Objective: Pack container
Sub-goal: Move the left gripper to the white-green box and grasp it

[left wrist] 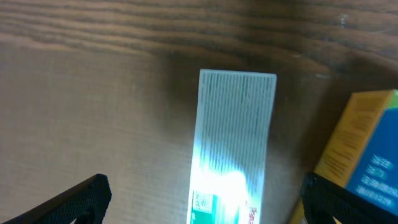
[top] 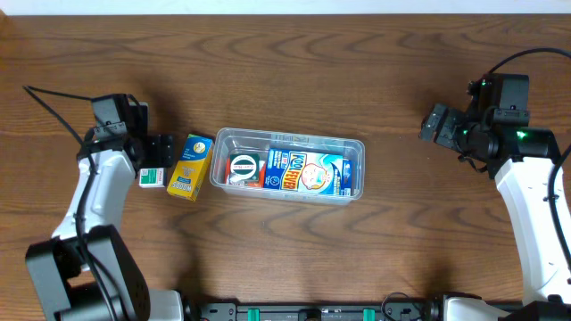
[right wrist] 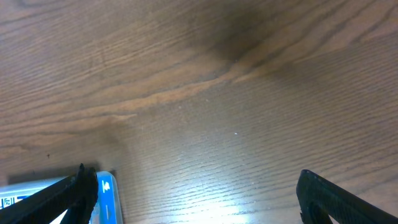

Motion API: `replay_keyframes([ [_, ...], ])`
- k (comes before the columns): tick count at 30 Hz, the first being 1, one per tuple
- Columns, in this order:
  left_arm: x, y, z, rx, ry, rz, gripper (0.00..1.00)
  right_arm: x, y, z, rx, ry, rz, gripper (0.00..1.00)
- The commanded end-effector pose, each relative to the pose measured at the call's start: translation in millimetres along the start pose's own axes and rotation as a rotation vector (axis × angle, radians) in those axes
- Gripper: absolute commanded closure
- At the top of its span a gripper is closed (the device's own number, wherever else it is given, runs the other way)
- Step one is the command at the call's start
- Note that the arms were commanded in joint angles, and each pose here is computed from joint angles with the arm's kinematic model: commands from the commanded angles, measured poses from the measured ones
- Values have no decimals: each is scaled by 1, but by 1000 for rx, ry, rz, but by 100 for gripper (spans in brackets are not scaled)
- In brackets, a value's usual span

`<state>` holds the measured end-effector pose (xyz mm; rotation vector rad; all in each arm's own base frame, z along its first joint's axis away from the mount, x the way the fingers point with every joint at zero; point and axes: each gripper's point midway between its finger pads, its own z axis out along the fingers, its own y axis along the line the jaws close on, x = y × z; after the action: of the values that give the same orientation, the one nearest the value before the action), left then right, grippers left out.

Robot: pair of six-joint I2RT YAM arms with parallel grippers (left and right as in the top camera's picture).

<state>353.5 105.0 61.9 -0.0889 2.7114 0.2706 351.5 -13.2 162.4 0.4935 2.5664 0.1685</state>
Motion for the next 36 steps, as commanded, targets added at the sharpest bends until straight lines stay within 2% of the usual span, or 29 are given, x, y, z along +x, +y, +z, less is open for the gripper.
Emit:
replay_keyframes([
  [1, 1, 2, 15, -9, 26, 62, 2, -1, 0, -1, -5, -2, 18, 1],
  [14, 8, -3, 53, 0, 63, 102, 0, -1, 0, -1, -5, -2, 18, 1],
  [22, 10, -3, 55, 2, 69, 102, 27, -1, 0, -1, -5, -2, 18, 1],
  [36, -12, 4, 25, -22, -25, 84, 28, -1, 0, -1, -5, -2, 18, 1],
])
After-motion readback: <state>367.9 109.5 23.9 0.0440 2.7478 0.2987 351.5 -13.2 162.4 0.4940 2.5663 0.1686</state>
